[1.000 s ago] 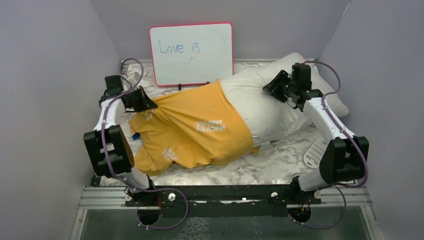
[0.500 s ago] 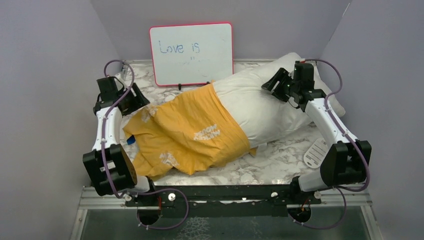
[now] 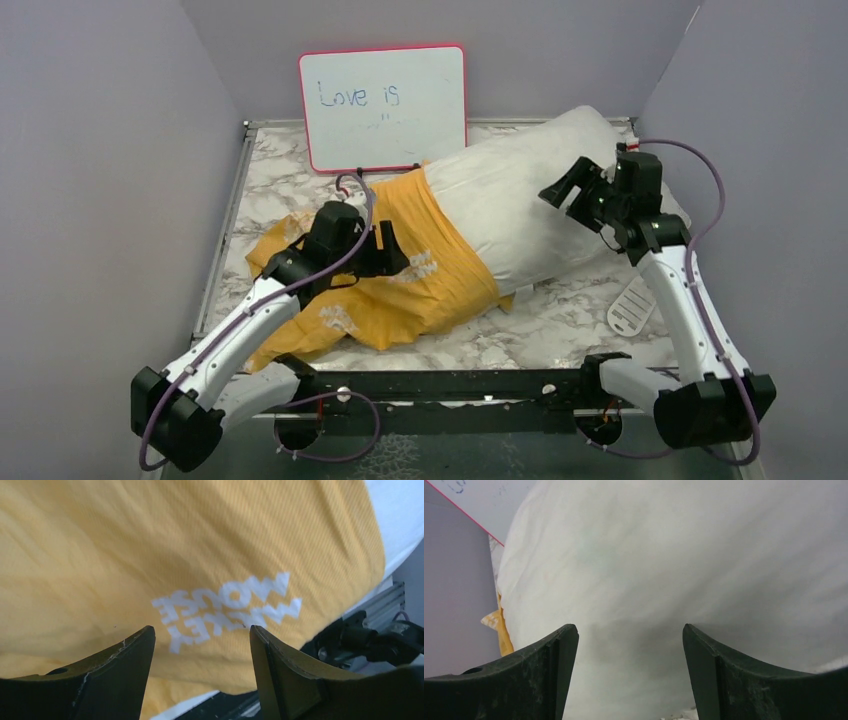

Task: Remove the pillowcase from the pillow
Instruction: Remove the pillow from the pillowcase.

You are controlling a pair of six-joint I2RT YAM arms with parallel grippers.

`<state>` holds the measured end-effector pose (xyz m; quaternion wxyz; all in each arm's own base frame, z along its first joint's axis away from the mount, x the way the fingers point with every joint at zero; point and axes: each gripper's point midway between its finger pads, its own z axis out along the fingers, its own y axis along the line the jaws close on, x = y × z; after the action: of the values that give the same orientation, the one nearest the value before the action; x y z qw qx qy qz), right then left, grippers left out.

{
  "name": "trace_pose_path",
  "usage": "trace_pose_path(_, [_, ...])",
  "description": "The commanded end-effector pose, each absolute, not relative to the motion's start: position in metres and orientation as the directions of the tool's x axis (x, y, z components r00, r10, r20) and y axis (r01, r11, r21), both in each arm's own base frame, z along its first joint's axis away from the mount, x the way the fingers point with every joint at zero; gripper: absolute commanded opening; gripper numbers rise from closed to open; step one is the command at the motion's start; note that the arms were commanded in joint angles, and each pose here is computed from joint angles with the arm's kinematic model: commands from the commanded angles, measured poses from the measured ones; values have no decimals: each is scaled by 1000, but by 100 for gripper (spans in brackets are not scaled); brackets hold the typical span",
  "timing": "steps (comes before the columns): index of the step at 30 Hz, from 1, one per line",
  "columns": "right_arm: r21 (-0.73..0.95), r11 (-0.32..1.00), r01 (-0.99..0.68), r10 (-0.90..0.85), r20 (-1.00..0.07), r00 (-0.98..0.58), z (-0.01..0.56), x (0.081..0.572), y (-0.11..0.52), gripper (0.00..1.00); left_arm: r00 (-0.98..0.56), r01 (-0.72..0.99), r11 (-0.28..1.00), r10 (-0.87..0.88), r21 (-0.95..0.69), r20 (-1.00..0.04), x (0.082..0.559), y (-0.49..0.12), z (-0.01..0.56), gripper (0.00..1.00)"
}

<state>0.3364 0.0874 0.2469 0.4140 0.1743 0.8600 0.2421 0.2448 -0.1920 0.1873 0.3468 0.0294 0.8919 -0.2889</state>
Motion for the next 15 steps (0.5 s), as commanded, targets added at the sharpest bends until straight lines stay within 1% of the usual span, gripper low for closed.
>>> trace_pose_path(1, [555,780,290,608,-559,-564,225,290,66,81,-775,57,801,-341,-596,-533,214,-195,181,73])
trace_pose_path(3, [579,755,308,638,-541,-548,223,276,66,81,-798,15,775,-372,-632,-475,198,-199,173,73])
trace_pose_path(5, [609,725,322,671,-517,-532,222,264,67,82,-824,-47,765,-394,-643,-408,180,-198,153,73])
trace_pose_path(8, [623,705,339,691,-496,-525,218,251,68,82,-841,-145,712,-455,-687,-293,155,-202,134,74])
trace_pose_path(13, [627,696,349,701,-491,-517,217,243,66,83,-828,-240,628,-530,-740,-182,130,-202,119,77])
trace_pose_path(14, [629,697,344,699,-492,-519,218,243,67,83,-822,-253,609,-544,-752,-165,127,-201,118,96])
trace_pose_path(15, [630,697,342,699,-492,-518,219,243,67,83,-819,-272,595,-556,-757,-143,124,-200,115,98])
